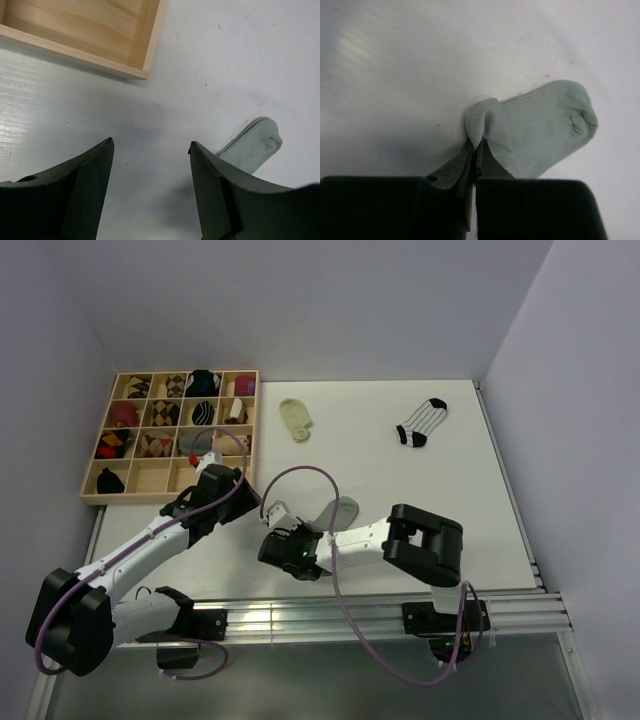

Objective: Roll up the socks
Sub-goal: Roll the sock at the center of the board.

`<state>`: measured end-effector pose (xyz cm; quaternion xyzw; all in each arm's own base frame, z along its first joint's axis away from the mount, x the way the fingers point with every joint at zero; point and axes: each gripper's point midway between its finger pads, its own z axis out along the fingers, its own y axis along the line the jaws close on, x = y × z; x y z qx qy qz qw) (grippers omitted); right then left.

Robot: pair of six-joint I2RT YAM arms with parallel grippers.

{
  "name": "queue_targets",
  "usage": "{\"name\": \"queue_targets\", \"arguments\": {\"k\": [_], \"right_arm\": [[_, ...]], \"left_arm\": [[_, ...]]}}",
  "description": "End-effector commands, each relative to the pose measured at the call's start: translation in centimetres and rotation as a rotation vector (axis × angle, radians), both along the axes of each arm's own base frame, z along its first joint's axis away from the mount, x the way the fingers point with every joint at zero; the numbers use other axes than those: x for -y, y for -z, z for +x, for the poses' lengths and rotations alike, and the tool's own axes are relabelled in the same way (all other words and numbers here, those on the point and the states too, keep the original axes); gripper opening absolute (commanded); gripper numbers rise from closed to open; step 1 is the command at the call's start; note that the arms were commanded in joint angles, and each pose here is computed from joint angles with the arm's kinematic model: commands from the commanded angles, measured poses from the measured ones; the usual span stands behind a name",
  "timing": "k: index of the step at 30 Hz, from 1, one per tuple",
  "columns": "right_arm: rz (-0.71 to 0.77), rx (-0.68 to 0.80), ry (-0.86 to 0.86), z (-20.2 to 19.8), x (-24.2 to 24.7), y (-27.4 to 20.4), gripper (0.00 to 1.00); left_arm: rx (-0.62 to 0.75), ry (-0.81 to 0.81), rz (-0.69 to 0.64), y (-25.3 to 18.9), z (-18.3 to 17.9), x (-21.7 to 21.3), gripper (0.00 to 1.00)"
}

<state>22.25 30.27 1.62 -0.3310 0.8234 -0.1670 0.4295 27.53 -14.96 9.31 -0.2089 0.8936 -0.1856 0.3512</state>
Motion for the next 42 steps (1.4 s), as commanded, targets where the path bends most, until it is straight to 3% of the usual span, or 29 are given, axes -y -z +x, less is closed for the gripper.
{"name": "queue_targets", "arguments": {"k": [1, 18, 23, 34, 42], "right_arm": [[0.217, -0.115, -0.083, -1.1, -2.9, -2.1, 0.00], [0.833, -0.615, -0.191, 0.2, -3.7, -3.8, 0.00], [0.986, -0.703, -0.187, 1.3, -2.9, -3.8, 0.00], [1.249, -0.885, -0.161, 2.0, -0.9, -2.8, 0.00], [1.332, -0.951, -0.107, 2.5, 0.4, -1.3, 0.00]], "left_arm": [[0.042, 0.029, -0.020, -0.9, 0.5, 0.5, 0.68], [0.010, 0.229, -0.084, 0.3, -1.1, 4.6, 0.68], [-0.013, 0.284, -0.087, 0.8, -1.8, 6.5, 0.68], [-0.061, 0.374, -0.072, 2.2, -2.5, 9.4, 0.68], [-0.078, 0.403, -0.046, 2.9, -1.9, 11.1, 0.67]]}}
